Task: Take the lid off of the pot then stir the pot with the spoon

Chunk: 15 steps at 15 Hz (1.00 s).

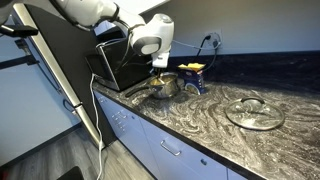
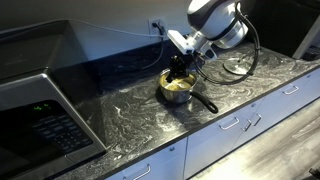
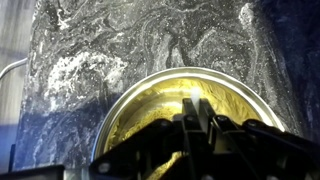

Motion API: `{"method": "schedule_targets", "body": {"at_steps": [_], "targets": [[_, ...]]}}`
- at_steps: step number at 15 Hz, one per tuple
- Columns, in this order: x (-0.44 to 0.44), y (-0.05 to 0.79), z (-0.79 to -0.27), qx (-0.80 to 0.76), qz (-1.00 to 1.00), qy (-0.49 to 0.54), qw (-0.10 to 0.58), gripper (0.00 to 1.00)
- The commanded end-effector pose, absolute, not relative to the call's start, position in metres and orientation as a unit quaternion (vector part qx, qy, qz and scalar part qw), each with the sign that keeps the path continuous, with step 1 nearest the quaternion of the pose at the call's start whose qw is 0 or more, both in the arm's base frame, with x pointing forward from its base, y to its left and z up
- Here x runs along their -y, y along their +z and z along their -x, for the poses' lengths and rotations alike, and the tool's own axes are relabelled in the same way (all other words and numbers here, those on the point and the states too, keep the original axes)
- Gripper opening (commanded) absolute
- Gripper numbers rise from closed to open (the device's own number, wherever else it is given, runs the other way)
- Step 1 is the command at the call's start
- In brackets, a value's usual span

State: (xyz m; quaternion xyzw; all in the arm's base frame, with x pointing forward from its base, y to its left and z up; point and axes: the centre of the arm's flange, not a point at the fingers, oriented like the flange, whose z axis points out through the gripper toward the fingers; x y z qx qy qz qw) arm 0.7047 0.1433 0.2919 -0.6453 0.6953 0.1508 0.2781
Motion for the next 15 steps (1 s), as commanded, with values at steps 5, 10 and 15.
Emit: {"method": "schedule_targets", "body": {"at_steps": [5, 10, 15], "targets": [[-0.139, 0.328, -0.683, -0.706, 0.653, 0.119, 0.249, 0.72], [-0.112, 0.377, -0.659, -0.697, 0.666, 0.115, 0.239, 1.00], [-0.089, 0.421, -0.631, -0.690, 0.689, 0.078, 0.207, 1.00]]}}
